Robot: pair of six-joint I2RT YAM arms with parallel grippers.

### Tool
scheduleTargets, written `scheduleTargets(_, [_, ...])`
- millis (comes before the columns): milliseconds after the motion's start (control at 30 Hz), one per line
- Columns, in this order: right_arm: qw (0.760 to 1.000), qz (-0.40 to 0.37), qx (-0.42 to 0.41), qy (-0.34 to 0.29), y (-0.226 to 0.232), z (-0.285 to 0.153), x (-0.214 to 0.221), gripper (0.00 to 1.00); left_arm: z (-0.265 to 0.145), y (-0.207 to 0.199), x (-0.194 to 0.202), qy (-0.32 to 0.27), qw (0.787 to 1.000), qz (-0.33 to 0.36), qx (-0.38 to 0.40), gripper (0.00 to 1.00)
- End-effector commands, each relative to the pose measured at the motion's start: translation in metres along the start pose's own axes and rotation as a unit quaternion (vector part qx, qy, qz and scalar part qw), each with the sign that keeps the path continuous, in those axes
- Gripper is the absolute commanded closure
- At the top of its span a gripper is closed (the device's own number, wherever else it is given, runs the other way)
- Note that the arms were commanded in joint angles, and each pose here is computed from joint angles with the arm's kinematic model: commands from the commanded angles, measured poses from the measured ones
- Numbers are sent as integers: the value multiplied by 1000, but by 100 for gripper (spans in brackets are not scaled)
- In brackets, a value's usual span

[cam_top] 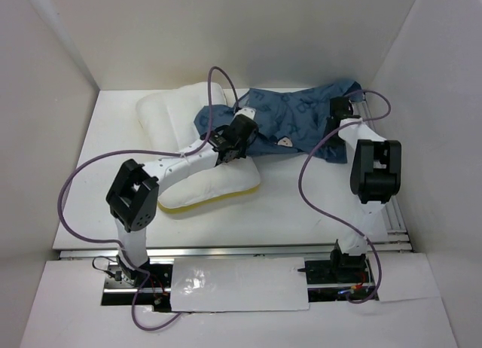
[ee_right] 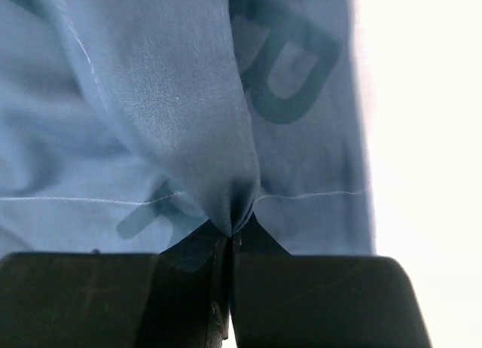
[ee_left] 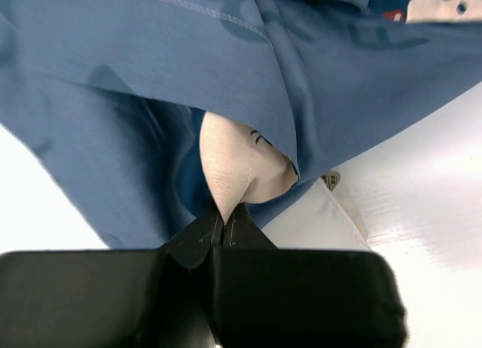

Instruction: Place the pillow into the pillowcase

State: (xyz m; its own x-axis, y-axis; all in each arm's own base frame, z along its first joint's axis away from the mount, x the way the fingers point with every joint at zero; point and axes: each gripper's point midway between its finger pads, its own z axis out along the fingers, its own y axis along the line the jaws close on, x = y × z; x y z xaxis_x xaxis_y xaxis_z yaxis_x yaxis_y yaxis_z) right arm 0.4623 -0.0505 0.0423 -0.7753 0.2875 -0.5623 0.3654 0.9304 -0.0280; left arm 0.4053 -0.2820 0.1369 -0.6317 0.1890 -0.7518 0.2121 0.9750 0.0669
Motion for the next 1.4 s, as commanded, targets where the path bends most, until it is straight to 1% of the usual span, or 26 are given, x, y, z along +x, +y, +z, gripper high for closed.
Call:
scheduleTargets(0, [987,38,-34,-154,-7,-102,-100,100,-61,19,-90,-125,992,-26,-12,100])
scheduleTargets(67, [973,71,-35,-215,-28,-146,-138,100,-79,29,-108,-152,988,-31,-24,100])
scheduleTargets(100, [962,88,-39,-255,-38,-181,-156,100,-89,43,-118,-167,984,-36,-43,100])
scheduleTargets(133, [952,104,-33,-287,-56,-206,-174,100,-109,50,-129,-187,980,-48,-44,100])
scheduleTargets(233, [928,127,-26,-348,-85,-269,-196,100,-135,83,-141,-212,973,-60,-66,100])
scheduleTargets(267, [915,140,-18,-378,-102,-297,-210,100,-162,94,-155,-241,966,-71,-57,100])
scheduleTargets(333, [904,157,-7,-398,-121,-330,-217,100,-181,120,-164,-260,960,-86,-61,100])
scheduleTargets(433, [850,204,41,-484,-173,-416,-240,100,-233,165,-183,-319,938,-109,-85,100])
scheduleTargets(467, [835,223,59,-499,-185,-431,-242,100,-244,175,-185,-329,933,-110,-92,100])
scheduleTargets(500, [812,250,101,-518,-203,-453,-238,100,-270,196,-191,-355,921,-120,-106,100])
scheduleTargets(567, [773,271,136,-557,-222,-496,-240,100,-291,224,-192,-372,908,-134,-137,100])
scheduleTargets(667, [749,287,179,-569,-239,-525,-233,99,-332,256,-193,-405,885,-156,-169,100])
scheduleTargets(700, [750,281,193,-566,-242,-526,-231,99,-337,271,-189,-405,880,-162,-189,100])
scheduleTargets(733, [742,287,208,-569,-247,-527,-228,99,-350,280,-188,-416,872,-173,-190,100])
scheduleTargets(833, [741,283,206,-573,-246,-529,-228,99,-353,279,-189,-423,874,-172,-165,100])
scheduleTargets(900, [762,260,177,-567,-234,-516,-233,100,-350,265,-195,-427,882,-158,-123,100])
scheduleTargets(967, [796,209,114,-557,-208,-493,-247,100,-330,246,-201,-415,895,-144,-70,100])
scheduleTargets(1033, [824,183,49,-534,-182,-457,-264,100,-288,231,-207,-381,913,-137,-38,100])
scheduleTargets(1100, [837,164,7,-521,-160,-433,-277,100,-265,221,-221,-373,918,-132,-12,100])
scheduleTargets(1133, [842,154,-11,-516,-152,-421,-283,100,-223,209,-224,-343,931,-127,11,100])
scheduleTargets(1167, [855,138,-39,-499,-131,-392,-295,100,-222,206,-244,-360,925,-123,23,100])
scheduleTargets(1233, [850,113,-76,-509,-95,-393,-314,100,-195,197,-267,-363,923,-124,36,100])
scheduleTargets(1267, [863,106,-75,-487,-82,-356,-325,100,-173,194,-296,-370,919,-126,44,100])
scheduleTargets(1300, [836,102,-95,-530,-69,-394,-342,100,-160,193,-304,-358,923,-135,46,100])
scheduleTargets(1333, [831,108,-88,-538,-71,-395,-349,100,-154,186,-317,-358,923,-131,56,100])
scheduleTargets(1367, [818,119,-92,-555,-72,-399,-358,100,-161,179,-350,-395,906,-128,82,100])
